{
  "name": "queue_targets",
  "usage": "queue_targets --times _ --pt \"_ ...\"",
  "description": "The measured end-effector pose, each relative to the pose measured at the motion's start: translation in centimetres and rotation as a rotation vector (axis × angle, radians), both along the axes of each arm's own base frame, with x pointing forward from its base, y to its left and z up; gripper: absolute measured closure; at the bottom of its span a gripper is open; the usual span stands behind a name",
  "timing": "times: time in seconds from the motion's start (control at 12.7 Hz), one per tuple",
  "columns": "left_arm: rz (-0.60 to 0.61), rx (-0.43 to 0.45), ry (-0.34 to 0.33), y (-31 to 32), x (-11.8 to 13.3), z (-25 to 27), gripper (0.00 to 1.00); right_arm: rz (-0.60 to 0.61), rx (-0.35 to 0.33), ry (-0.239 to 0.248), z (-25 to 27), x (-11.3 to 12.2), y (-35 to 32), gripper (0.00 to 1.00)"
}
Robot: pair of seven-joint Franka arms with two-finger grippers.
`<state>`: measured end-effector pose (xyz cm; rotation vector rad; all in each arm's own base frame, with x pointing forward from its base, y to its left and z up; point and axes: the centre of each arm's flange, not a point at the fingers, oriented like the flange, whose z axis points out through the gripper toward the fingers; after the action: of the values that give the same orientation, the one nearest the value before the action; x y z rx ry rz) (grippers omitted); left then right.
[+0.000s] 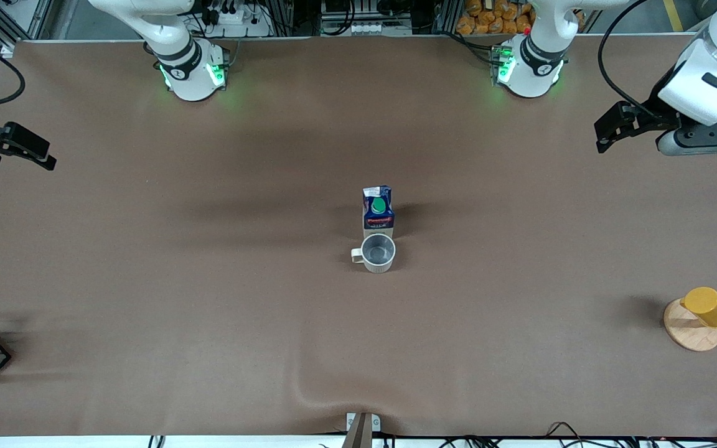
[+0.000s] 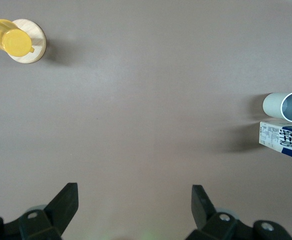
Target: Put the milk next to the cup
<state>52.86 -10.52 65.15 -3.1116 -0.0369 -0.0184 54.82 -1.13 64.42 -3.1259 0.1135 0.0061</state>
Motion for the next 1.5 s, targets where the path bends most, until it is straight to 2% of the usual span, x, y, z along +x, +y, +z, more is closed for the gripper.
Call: queue_targets --times 0.63,1.5 --pt "-0.008 -0.003 -0.006 1.5 0.6 0.3 0.00 0.000 0.000 0.000 0.0 0.0 0.0 0.00" --pt "-0.053 0.000 0.027 1.7 1.4 -1.1 0.00 0.002 0.000 0.006 0.4 -0.2 0.1 0.00"
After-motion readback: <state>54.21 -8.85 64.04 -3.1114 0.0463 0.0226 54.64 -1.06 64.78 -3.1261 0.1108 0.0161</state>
